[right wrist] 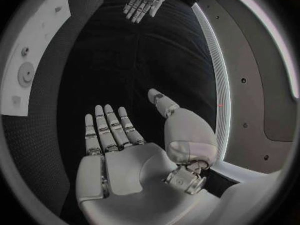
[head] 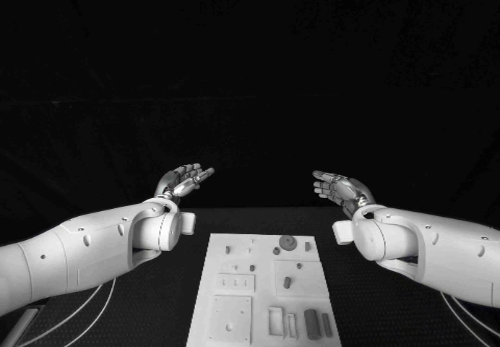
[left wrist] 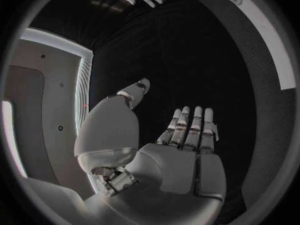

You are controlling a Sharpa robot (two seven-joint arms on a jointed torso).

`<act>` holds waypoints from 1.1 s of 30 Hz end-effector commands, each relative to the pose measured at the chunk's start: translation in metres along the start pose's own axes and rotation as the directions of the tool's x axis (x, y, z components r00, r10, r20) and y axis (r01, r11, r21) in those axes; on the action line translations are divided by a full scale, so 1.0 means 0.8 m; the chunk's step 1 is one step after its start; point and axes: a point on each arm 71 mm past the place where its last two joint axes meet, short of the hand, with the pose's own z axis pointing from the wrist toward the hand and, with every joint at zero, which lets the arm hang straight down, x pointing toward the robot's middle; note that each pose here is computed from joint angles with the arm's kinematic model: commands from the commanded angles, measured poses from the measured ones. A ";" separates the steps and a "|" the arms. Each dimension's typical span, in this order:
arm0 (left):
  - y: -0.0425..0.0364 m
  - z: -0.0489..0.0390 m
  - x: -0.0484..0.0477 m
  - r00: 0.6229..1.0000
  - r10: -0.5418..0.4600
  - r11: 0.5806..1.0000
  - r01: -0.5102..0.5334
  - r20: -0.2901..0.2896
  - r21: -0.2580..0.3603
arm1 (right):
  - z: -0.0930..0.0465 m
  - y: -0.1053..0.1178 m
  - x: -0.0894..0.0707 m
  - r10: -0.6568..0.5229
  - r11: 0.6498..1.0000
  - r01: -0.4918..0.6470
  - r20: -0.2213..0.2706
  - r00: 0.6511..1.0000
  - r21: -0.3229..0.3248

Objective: Assemble the parts on the task board

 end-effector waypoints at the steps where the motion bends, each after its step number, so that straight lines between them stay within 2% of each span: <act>1: -0.0006 0.007 0.004 0.994 -0.017 0.999 0.012 -0.105 -0.053 | 0.007 -0.003 0.003 0.045 0.990 -0.022 -0.169 0.985 0.137; 9: -0.0018 0.010 0.002 0.994 -0.014 0.998 0.008 -0.107 -0.054 | 0.015 0.003 -0.010 0.031 0.984 0.007 -0.207 0.978 0.180; 10: 0.0009 0.010 0.004 0.986 -0.032 0.997 0.019 -0.163 -0.081 | 0.023 0.010 -0.023 -0.179 0.979 0.191 -0.142 0.973 0.075; 13: 0.0012 0.009 0.007 0.979 -0.038 0.996 0.021 -0.198 -0.087 | 0.024 0.012 -0.023 -0.243 0.967 0.250 -0.132 0.961 0.044; 17: 0.0008 0.008 0.009 0.975 -0.027 0.997 0.010 -0.222 -0.080 | 0.028 0.016 -0.027 -0.359 0.933 0.360 -0.125 0.925 -0.014; 20: 0.0004 0.007 0.008 0.973 -0.011 0.997 -0.006 -0.232 -0.071 | 0.031 0.018 -0.031 -0.461 0.888 0.457 -0.129 0.878 -0.058; 23: 0.0005 0.004 0.008 0.963 0.009 0.998 -0.027 -0.269 -0.064 | 0.034 0.019 -0.032 -0.584 0.812 0.574 -0.156 0.797 -0.107; 28: -0.0001 -0.002 0.010 0.943 0.036 0.997 -0.055 -0.331 -0.049 | 0.038 0.018 -0.024 -0.715 0.698 0.693 -0.201 0.669 -0.179; 29: 0.0000 -0.003 0.011 0.939 0.036 0.997 -0.057 -0.343 -0.051 | 0.039 0.018 -0.023 -0.725 0.689 0.701 -0.203 0.658 -0.185; 30: 0.0003 -0.008 0.015 0.922 0.021 0.997 -0.049 -0.387 -0.062 | 0.041 0.019 -0.019 -0.761 0.648 0.731 -0.207 0.614 -0.213; 32: -0.0036 -0.016 0.021 0.896 -0.001 0.998 -0.027 -0.444 -0.057 | 0.044 0.020 -0.016 -0.794 0.608 0.758 -0.199 0.575 -0.237; 33: -0.0046 -0.017 0.022 0.893 0.001 0.998 -0.027 -0.450 -0.053 | 0.045 0.019 -0.015 -0.803 0.596 0.765 -0.197 0.563 -0.244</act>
